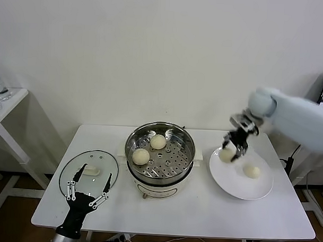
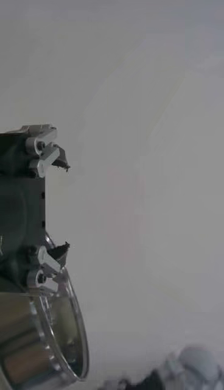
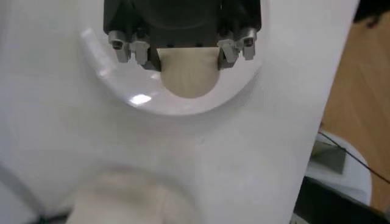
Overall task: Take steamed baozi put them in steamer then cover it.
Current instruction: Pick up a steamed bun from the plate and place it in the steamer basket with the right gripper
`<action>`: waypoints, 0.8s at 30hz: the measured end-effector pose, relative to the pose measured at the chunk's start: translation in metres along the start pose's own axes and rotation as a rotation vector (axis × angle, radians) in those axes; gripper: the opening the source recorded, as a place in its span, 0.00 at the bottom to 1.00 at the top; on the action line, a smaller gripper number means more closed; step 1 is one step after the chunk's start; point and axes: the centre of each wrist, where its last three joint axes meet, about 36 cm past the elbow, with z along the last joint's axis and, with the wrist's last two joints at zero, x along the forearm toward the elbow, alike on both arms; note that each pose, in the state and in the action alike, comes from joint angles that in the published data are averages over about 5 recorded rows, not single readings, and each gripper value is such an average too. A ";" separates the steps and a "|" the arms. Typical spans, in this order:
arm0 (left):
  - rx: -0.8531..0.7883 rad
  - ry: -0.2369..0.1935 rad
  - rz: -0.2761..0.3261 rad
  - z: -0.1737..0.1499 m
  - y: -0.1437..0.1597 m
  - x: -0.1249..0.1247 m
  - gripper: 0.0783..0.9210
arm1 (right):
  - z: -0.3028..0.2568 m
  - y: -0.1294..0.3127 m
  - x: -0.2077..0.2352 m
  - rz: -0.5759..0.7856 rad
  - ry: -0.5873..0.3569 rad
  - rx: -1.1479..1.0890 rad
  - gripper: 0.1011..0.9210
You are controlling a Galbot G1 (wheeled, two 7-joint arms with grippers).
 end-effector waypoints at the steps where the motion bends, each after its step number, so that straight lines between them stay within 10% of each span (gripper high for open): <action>1: 0.000 -0.001 0.001 0.000 0.000 0.000 0.88 | -0.013 -0.008 0.008 0.007 0.006 0.051 0.67; 24: -0.010 -0.010 -0.009 -0.001 0.004 -0.001 0.88 | -0.221 -0.064 -0.029 -0.034 0.059 0.968 0.67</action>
